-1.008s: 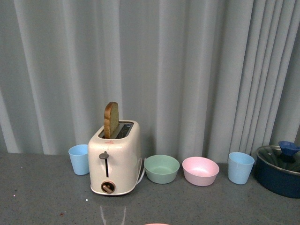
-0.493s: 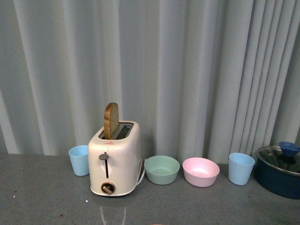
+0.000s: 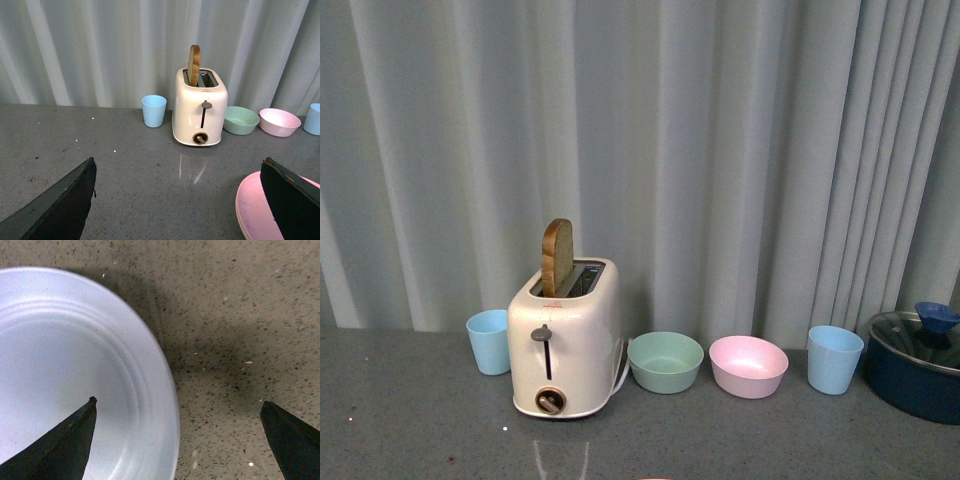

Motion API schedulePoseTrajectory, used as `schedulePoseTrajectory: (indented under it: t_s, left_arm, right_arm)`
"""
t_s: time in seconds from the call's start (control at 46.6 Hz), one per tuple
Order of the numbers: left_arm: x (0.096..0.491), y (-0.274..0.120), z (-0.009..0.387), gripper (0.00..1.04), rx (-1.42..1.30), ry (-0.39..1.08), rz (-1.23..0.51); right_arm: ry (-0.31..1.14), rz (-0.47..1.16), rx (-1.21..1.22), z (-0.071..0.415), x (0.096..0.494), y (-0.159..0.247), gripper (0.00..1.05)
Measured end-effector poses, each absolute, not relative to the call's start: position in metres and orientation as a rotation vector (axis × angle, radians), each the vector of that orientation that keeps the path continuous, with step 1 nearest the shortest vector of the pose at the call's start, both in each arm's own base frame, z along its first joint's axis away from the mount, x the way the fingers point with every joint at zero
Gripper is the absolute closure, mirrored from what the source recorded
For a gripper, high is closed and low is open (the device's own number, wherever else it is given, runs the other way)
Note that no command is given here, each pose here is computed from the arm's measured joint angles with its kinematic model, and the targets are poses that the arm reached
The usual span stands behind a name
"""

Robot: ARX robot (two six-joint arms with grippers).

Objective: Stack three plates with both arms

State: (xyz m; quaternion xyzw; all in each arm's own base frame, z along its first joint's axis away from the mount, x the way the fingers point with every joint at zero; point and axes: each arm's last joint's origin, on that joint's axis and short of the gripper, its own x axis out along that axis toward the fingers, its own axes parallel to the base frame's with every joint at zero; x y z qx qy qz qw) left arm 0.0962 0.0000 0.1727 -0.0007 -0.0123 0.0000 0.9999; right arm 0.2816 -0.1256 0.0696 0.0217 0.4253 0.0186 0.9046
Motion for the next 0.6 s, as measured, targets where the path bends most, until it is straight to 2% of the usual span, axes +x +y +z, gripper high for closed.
schedulePoseTrajectory:
  t_s: [0.6]
  left_arm:
    - [0.096, 0.0, 0.173, 0.07, -0.001, -0.025, 0.0]
  right_arm:
    - [0.927, 0.058, 0.05, 0.036, 0.274, -0.12, 0.07]
